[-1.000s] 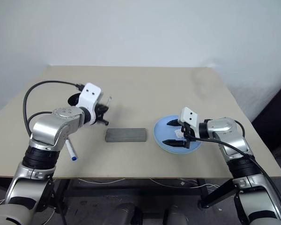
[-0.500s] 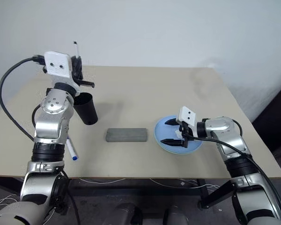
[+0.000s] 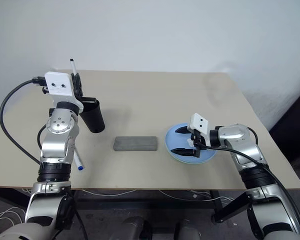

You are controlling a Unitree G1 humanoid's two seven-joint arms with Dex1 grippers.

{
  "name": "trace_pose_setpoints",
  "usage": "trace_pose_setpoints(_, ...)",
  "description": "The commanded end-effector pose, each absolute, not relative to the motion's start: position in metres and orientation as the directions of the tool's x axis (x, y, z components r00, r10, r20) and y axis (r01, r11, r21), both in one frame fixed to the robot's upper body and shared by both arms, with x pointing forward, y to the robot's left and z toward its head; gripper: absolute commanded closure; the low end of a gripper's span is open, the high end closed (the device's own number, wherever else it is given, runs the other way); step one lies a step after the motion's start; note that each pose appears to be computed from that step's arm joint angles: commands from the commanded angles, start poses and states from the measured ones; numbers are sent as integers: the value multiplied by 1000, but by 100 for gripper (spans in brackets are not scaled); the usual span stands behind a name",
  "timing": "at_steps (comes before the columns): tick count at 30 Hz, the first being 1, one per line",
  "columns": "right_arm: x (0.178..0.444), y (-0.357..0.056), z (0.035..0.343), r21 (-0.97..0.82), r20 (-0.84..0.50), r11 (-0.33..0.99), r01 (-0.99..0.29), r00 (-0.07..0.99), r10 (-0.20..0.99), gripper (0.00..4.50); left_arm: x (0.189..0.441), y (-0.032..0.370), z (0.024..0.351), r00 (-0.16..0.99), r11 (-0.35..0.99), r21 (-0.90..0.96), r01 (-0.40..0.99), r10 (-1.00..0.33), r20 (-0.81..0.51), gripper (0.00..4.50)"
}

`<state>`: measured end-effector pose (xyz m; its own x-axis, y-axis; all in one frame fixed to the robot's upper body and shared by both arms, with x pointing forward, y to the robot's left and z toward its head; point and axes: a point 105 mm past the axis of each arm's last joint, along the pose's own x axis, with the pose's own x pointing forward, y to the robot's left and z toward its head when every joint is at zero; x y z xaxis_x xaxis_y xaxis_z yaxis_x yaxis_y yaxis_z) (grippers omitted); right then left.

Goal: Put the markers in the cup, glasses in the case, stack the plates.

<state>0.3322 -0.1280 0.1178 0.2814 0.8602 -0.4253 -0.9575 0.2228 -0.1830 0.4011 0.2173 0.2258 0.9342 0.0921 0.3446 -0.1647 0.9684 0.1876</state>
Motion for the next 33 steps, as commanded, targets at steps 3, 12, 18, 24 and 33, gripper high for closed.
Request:
trace_pose_setpoints(3,334,-129,132,-224,-406,222,-949,298,864,0,400,219,231,915,965,183,-187,104,389,448)
trace_pose_setpoints(12,333,-129,131,-217,-404,232,-948,303,863,0,409,224,204,930,964,177,-196,126,346,448)
trace_pose_setpoints(18,333,-129,131,-215,-403,238,-947,308,862,0,417,224,195,936,962,183,-204,136,325,448)
trace_pose_setpoints(24,333,-130,131,-214,-403,239,-947,309,862,0,422,229,189,939,955,201,-217,148,312,448)
trace_pose_setpoints(33,334,-129,131,-217,-398,241,-946,312,863,0,424,237,186,939,950,215,-227,155,308,448)
